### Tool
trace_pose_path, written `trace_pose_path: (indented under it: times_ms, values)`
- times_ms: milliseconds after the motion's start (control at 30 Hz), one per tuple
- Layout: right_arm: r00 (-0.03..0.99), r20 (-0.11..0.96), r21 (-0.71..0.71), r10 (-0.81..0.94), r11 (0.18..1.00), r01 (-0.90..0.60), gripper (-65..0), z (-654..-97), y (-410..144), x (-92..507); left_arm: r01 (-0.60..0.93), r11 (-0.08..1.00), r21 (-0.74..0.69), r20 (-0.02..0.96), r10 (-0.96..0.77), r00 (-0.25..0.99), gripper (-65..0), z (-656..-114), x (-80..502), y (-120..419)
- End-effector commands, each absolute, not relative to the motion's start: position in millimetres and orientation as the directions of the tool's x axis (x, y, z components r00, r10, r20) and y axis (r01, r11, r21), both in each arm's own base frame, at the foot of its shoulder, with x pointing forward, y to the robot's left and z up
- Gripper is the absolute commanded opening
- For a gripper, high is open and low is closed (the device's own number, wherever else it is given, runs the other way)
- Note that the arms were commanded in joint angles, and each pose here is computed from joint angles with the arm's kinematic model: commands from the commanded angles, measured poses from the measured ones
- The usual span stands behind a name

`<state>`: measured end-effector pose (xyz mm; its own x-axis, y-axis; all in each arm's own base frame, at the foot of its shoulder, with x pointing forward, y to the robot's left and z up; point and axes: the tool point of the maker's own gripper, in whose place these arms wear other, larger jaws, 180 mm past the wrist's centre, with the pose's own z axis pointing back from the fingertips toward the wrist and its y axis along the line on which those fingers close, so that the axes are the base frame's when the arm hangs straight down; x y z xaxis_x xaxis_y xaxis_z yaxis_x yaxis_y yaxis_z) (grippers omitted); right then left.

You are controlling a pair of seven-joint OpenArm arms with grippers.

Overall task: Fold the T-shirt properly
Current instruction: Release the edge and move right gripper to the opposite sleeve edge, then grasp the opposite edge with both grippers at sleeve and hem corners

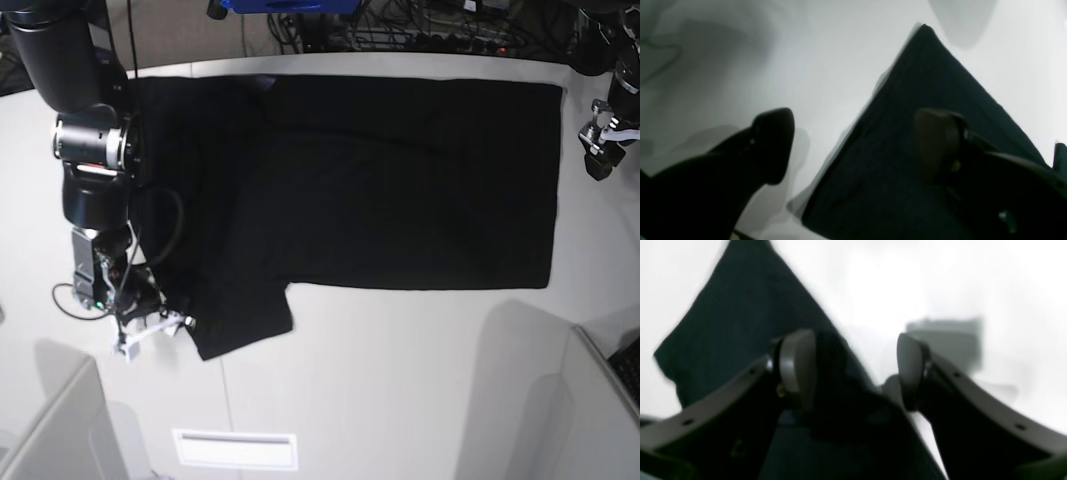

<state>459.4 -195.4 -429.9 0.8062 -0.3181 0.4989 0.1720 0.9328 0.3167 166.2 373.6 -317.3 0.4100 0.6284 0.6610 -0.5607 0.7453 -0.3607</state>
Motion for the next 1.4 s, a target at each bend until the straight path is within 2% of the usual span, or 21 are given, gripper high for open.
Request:
trace_pose_path:
  times_ms: [0,200,267,333,500,533,633,700,900,1000,1067,1167,1367]
  values:
    - [0.787,0.533,0.329,-0.312,0.933,0.147,-29.4,-412.5,-194.1,474.0,-0.542,0.763,-0.353,0.69,0.603,0.4,-11.2,-306.3,170.8,377.3]
    - [0.812,0.507,0.334,-0.289,0.934,0.124,-29.6,-423.8,-178.9,464.8,-0.541,0.763,-0.353,0.69,0.603,0.399,-11.2,-306.1,171.2,377.3]
    - [0.813,0.507,0.333,-0.288,0.935,0.123,-31.7,-423.9,-179.0,464.7,-0.541,0.763,-0.353,0.69,0.603,0.399,-11.2,-306.1,171.2,377.3]
    - [0.813,0.507,0.332,-0.286,0.935,0.122,-39.0,-424.0,-178.9,464.6,-0.541,0.763,-0.354,0.689,0.604,0.401,-11.2,-306.8,171.2,377.0]
    - [0.813,0.507,0.33,-0.285,0.936,0.123,-62.7,-424.0,-180.0,464.5,-0.522,0.772,-0.363,0.707,0.593,0.385,-11.2,-298.2,188.3,382.5]
    - [0.813,0.507,0.329,-0.286,0.936,0.124,-65.0,-424.1,-180.2,464.5,-0.525,0.764,-0.376,0.706,0.603,0.372,-11.2,-298.5,193.0,385.7]
    - [0.812,0.506,0.332,-0.29,0.935,0.127,-65.0,-424.1,-179.7,464.6,-0.525,0.748,-0.406,0.699,0.625,0.348,-11.2,-297.8,216.5,403.9]
    - [0.812,0.507,0.331,-0.289,0.935,0.127,-65.0,-423.5,-179.8,465.2,-0.516,0.758,-0.399,0.677,0.623,0.393,-11.2,-302.5,242.8,413.6]
    - [0.812,0.507,0.331,-0.289,0.935,0.126,-65.0,-422.9,-179.7,465.6,-0.482,0.847,-0.224,0.652,0.498,0.571,-11.2,-323.2,327.9,418.9]
    - [0.811,0.508,0.332,-0.289,0.935,0.125,-65.0,-422.3,-178.7,466.3,-0.474,0.865,-0.166,0.61,0.467,0.64,-11.2,-337.9,361.4,411.4]
    - [0.813,0.506,0.332,-0.288,0.935,0.125,-65.0,-422.5,-178.6,465.9,-0.452,0.882,-0.134,0.581,0.44,0.685,-11.2,-347.8,377.2,402.7]
    - [0.814,0.504,0.332,-0.288,0.935,0.125,-65.0,-422.7,-178.5,465.7,-0.371,0.926,-0.076,0.592,0.341,0.731,-11.2,-361.9,399.1,390.1]
    - [0.815,0.503,0.328,-0.286,0.936,0.127,-65.0,-424.5,-181.1,463.7,-0.356,0.933,-0.05,0.574,0.318,0.755,-11.2,-384.5,407.6,386.0]
